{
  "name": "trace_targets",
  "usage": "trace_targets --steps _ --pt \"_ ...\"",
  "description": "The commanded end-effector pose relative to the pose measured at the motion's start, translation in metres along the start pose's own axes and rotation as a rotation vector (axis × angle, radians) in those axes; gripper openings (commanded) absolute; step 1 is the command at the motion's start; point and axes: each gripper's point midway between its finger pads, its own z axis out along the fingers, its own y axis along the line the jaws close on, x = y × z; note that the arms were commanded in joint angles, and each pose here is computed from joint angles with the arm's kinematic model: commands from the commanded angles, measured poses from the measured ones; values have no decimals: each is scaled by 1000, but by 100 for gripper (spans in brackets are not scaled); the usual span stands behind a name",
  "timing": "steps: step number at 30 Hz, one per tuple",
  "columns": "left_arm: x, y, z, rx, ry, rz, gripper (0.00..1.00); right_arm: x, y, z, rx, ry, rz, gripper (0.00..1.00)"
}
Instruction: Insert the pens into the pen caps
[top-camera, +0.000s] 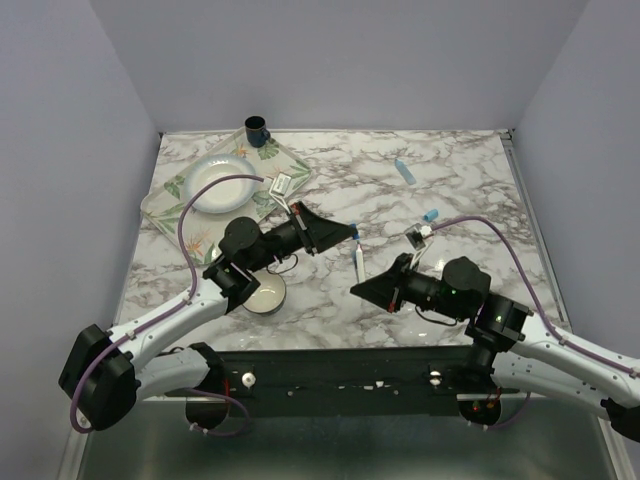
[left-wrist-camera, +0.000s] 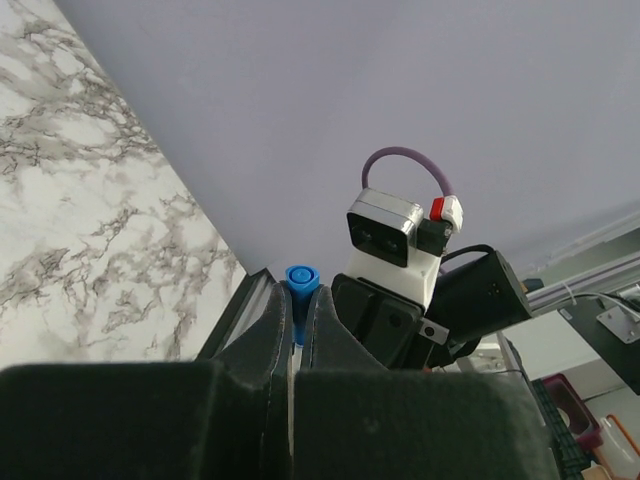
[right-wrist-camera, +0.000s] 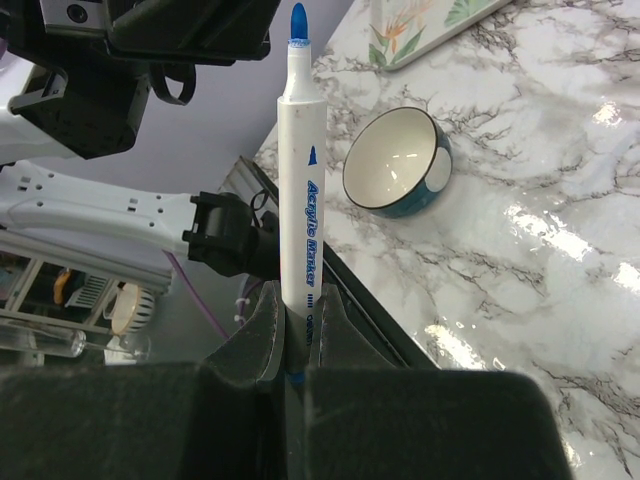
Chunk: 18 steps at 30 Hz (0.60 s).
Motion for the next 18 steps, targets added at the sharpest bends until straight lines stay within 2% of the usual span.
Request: trace_targets --steps 1,13,18 --pt "4 -2 -2 24 19 16 0 -17 8 1 -7 -45 -13 1" --pt "18 -3 -5 44 66 17 0 -19 6 5 15 -48 -9 1" --pt "25 8 -5 -16 86 49 0 -25 5 3 34 -69 -21 1"
